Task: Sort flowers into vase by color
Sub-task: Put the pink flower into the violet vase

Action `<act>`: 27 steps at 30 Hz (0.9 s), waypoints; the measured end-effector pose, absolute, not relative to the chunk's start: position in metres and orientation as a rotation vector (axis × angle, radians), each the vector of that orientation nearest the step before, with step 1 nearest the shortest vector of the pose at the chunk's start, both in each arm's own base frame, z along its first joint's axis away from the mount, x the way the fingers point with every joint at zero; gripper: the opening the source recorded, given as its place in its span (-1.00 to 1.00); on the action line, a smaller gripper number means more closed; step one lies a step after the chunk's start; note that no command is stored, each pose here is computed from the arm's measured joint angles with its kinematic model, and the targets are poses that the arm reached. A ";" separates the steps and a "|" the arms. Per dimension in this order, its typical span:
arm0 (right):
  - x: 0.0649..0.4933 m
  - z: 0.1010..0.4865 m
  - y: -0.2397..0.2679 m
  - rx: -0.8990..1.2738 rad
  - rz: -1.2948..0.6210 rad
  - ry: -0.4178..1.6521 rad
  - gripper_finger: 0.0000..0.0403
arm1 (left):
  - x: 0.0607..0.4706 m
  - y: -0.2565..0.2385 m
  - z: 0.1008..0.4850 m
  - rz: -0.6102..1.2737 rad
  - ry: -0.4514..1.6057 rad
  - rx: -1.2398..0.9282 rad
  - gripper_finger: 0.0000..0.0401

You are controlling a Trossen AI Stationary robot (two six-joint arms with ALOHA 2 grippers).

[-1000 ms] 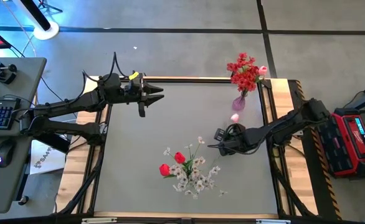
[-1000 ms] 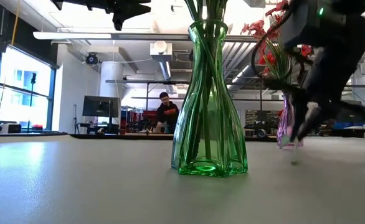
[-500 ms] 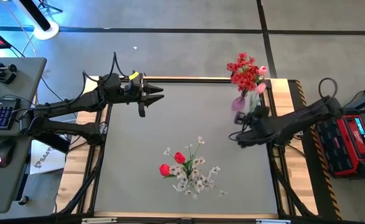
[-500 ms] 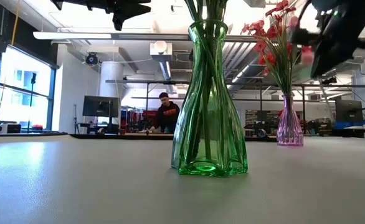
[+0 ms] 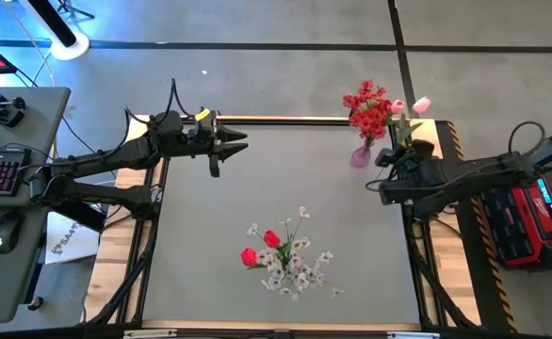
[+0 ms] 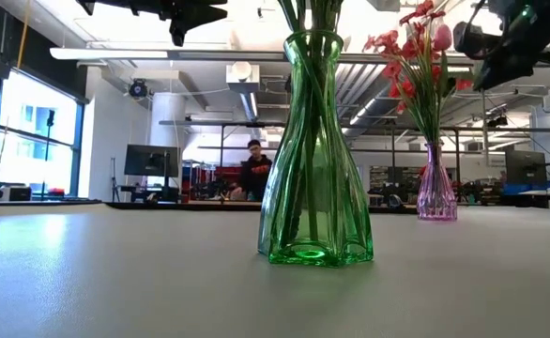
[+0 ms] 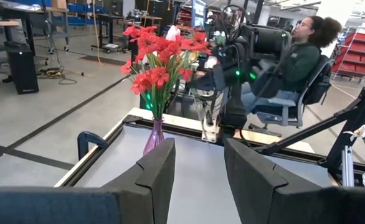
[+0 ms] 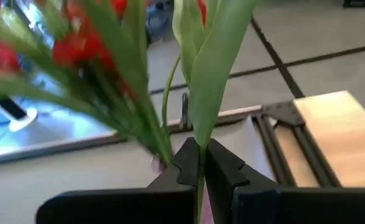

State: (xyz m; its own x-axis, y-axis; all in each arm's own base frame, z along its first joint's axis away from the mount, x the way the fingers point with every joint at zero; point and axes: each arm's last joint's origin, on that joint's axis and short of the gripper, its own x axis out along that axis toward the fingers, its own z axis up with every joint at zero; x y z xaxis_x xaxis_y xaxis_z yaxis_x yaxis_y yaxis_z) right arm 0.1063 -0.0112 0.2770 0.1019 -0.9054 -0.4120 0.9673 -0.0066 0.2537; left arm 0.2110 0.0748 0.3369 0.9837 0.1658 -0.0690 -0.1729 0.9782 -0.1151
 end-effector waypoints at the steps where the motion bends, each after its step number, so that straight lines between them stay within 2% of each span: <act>1: 0.104 0.278 -0.013 0.527 -1.495 0.124 -1.00 | 0.211 0.075 0.337 0.171 0.059 -0.121 -0.36; 12: 0.094 0.294 -0.024 0.142 -1.518 -0.132 -1.00 | 0.211 0.075 0.337 0.171 0.059 -0.121 -0.36; 23: 0.096 0.295 -0.026 0.180 -1.531 -0.174 -1.00 | 0.211 0.075 0.337 0.171 0.059 -0.121 -0.36; 27: 0.097 0.307 -0.026 0.227 -1.526 -0.220 -1.00 | 0.211 0.075 0.337 0.171 0.059 -0.121 -0.36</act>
State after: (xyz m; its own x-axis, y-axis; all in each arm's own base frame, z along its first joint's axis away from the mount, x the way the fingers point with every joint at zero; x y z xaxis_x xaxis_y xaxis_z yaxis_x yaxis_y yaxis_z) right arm 0.0974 -0.0258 0.3069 0.0330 -0.9995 -0.0002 0.9588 0.0316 0.2823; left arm 0.2109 0.0747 0.3370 0.9837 0.1658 -0.0690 -0.1729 0.9782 -0.1150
